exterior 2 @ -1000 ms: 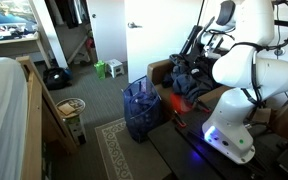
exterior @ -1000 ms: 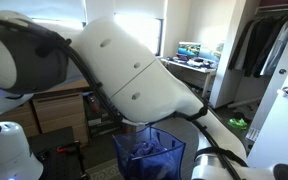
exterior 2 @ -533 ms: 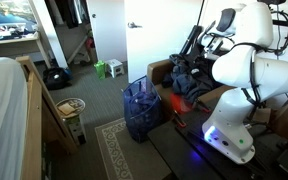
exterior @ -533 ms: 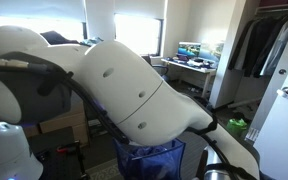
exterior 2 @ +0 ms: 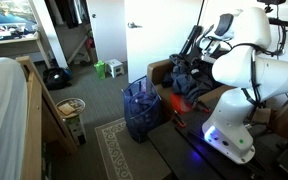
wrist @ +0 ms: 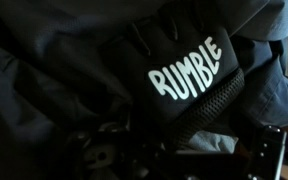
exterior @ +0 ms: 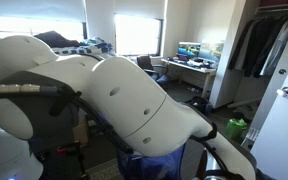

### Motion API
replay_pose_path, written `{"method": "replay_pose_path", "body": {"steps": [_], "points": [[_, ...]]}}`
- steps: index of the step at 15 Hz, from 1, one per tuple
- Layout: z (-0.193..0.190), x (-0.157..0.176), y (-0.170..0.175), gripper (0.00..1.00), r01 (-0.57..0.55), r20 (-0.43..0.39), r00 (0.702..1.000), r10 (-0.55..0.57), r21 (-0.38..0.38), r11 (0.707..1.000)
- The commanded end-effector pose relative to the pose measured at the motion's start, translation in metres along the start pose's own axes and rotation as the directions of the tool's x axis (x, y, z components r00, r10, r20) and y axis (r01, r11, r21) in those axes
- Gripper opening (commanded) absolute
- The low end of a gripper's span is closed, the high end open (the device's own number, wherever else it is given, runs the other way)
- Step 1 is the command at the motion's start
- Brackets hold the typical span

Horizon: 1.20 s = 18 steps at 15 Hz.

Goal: Put the black thing in the laundry hamper

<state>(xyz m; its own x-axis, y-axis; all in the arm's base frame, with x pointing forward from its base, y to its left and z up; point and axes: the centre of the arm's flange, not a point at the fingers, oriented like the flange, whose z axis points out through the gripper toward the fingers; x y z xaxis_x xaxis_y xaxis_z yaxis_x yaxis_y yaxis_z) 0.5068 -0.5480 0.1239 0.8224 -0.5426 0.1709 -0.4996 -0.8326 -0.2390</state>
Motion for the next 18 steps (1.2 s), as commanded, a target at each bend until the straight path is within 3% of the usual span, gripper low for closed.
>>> {"method": "replay_pose_path", "body": {"steps": [1, 3, 4, 5, 14, 16, 18], "points": [[0.003, 0.002, -0.014, 1.00, -0.016, 0.047, 0.999, 0.017, -0.010, 1.000], [0.002, 0.000, -0.024, 1.00, -0.010, 0.061, 0.998, 0.012, -0.026, 1.000], [0.002, 0.000, -0.030, 0.90, -0.005, 0.069, 0.998, 0.007, -0.031, 1.000], [0.002, 0.000, -0.035, 0.72, 0.005, 0.075, 0.997, -0.002, -0.037, 0.999], [0.000, 0.000, -0.060, 0.04, 0.085, 0.099, 0.992, -0.076, -0.091, 0.992], [-0.015, -0.001, -0.068, 0.00, 0.100, 0.092, 0.992, -0.091, -0.090, 0.991], [-0.036, -0.004, -0.079, 0.02, 0.114, 0.079, 0.991, -0.107, -0.082, 0.990]]}}
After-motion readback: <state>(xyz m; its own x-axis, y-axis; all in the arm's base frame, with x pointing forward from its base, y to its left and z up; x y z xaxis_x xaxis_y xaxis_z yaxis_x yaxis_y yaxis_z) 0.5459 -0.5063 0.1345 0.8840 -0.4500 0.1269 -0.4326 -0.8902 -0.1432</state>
